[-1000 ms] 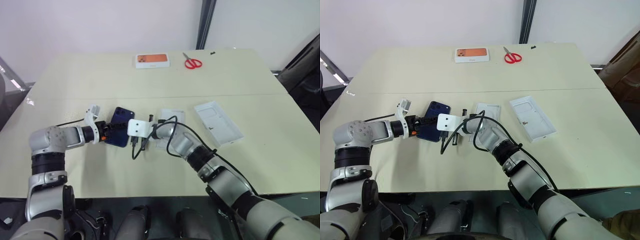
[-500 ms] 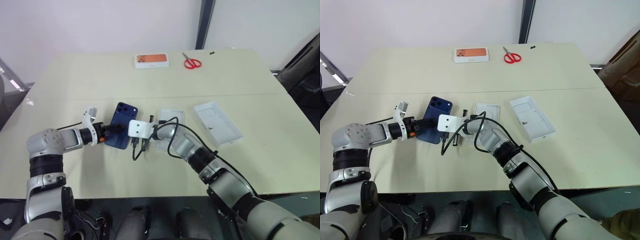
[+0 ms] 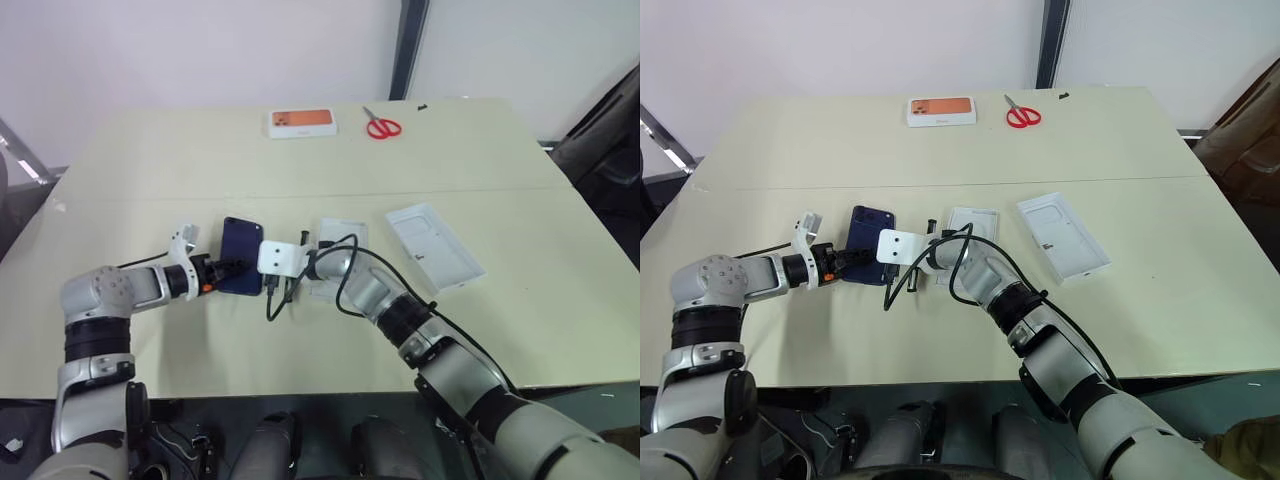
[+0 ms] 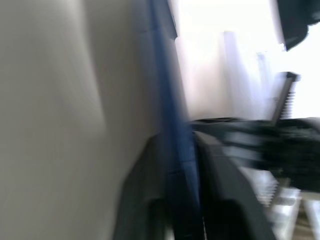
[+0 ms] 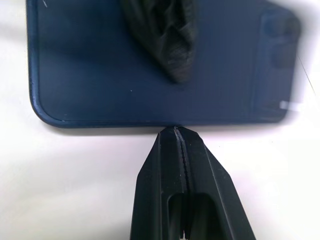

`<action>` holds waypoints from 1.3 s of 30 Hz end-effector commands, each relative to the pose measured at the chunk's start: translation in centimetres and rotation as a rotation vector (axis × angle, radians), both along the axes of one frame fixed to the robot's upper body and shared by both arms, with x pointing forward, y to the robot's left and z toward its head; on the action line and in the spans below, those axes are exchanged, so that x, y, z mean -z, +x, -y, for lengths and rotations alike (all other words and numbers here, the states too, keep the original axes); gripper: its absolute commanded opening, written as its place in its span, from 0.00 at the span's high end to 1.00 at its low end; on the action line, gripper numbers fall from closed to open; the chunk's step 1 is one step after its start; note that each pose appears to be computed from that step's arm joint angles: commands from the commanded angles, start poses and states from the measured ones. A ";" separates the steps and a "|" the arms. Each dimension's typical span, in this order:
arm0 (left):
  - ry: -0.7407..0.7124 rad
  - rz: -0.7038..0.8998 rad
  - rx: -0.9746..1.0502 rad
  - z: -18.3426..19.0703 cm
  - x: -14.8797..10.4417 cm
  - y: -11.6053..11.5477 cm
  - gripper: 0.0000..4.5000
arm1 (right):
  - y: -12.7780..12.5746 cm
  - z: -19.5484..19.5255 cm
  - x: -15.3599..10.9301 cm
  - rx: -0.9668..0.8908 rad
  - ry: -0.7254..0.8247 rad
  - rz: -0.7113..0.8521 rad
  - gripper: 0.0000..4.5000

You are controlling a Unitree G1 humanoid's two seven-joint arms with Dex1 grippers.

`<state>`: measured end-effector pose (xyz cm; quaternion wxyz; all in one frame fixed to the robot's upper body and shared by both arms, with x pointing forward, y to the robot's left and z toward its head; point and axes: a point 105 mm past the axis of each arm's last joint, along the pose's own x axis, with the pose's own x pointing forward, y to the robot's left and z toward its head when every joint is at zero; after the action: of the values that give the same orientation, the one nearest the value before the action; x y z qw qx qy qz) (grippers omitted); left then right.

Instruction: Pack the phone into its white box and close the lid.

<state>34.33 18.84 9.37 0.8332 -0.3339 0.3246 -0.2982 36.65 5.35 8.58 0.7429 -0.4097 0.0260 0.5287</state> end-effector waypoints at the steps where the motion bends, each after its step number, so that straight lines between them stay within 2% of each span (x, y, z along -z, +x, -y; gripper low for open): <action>1: 0.069 -0.102 -0.032 -0.5 2.8 -0.8 0.99 | -0.2 -0.1 -0.2 -0.007 0.002 0.009 1.00; 8: 0.032 -0.102 -0.067 -1.0 2.6 -0.6 0.99 | -0.2 -0.1 -1.1 0.001 0.068 -0.009 1.00; 14: -0.111 0.000 -0.060 -1.0 0.0 -0.6 0.99 | -0.2 1.0 -5.6 0.001 0.345 -0.075 1.00; 19: -0.162 0.179 -0.076 -1.5 -2.7 -0.5 0.99 | -0.8 2.8 -8.2 -0.020 0.524 -0.187 1.00; 21: -0.202 0.213 -0.094 -1.8 -3.5 -0.5 1.00 | -1.3 3.7 -9.1 -0.039 0.594 -0.246 0.88; 23: -0.252 0.281 -0.096 -1.9 -4.8 -0.7 1.00 | -1.6 4.7 -8.7 -0.032 0.570 -0.240 0.71; 28: -0.325 0.313 -0.071 -1.3 -6.0 -1.1 1.00 | -3.3 7.1 -8.4 -0.078 0.506 -0.218 0.14; 32: -0.353 0.316 -0.027 -0.1 -6.4 -1.6 1.00 | -6.0 8.9 -8.2 -0.161 0.441 -0.257 0.14; 34: -0.351 0.317 0.004 1.0 -6.5 -1.9 1.00 | -7.2 10.2 -6.7 -0.186 0.341 -0.268 0.14; 39: -0.344 0.317 0.010 1.4 -6.4 -2.1 1.00 | -7.9 10.8 -6.0 -0.197 0.293 -0.285 0.14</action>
<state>32.49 17.67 14.12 0.8032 -0.4283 0.1643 -0.3799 29.26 -6.15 12.89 0.7398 -0.2096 0.0502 0.6374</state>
